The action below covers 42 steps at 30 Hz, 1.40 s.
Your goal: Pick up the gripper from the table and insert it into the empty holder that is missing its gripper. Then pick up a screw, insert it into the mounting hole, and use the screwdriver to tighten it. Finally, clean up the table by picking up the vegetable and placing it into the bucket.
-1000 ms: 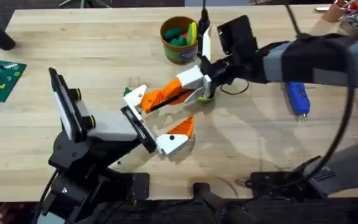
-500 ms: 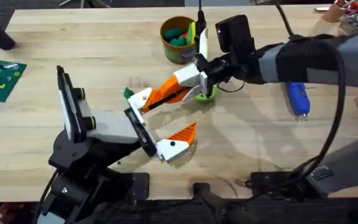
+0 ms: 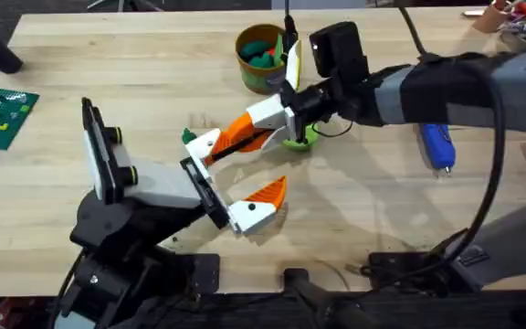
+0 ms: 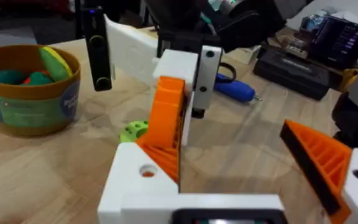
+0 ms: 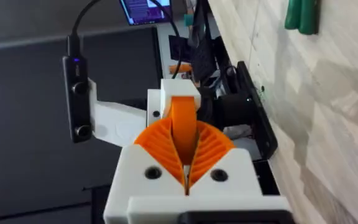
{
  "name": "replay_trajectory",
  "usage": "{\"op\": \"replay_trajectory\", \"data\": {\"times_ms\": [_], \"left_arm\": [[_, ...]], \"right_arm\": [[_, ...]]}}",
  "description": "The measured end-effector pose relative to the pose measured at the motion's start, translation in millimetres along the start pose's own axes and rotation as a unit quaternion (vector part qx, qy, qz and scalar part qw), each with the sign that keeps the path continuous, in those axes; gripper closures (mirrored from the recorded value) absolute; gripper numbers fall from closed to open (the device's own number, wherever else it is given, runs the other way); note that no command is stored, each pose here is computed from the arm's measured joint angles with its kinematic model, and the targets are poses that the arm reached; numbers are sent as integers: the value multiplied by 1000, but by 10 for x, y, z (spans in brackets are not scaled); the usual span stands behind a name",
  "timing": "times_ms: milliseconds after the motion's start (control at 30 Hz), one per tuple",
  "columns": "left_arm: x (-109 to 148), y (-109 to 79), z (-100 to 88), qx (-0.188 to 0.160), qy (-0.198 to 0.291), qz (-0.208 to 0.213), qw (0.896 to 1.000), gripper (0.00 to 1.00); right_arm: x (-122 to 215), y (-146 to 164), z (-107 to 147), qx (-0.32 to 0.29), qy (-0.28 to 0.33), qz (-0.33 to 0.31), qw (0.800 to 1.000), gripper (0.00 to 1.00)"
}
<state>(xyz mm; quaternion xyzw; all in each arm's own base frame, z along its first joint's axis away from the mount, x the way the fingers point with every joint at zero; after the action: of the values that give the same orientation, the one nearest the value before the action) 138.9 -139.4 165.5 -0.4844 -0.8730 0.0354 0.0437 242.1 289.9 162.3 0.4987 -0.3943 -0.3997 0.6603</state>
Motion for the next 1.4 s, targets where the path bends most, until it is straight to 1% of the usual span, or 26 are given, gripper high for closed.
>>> {"op": "replay_trajectory", "data": {"times_ms": [567,800,1233,1367,1400], "left_arm": [[0,9,-1,2,0,-3,1000,11],[2,34,-4,-1,-1,-12,1000,11],[2,36,-4,-1,-1,-13,1000,11],[2,38,-4,-1,-1,-14,1000,11],[2,39,-4,-1,-1,-14,1000,11]], "right_arm": [[-8,0,-16,1,-5,3,1000,983],[-24,42,-46,14,-11,1,1000,983],[-25,43,-46,9,-11,1,1000,984],[-26,42,-45,7,-10,1,1000,924],[-28,41,-46,6,-11,2,1000,894]]}}
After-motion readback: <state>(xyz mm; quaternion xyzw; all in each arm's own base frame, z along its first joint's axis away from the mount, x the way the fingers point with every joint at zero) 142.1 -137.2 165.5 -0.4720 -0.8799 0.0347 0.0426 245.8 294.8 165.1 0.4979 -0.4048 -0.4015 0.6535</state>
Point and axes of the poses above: each hand's point on the last joint's axis, 136 mm out from that joint toward the fingers, its own x axis back along the fingers, its own y axis along the line the jaws close on, z = x × y, the point moved 4 cm from there along x, back along the fingers, and after that the axes turned 7 degrees about -x, right-handed, at the moved point
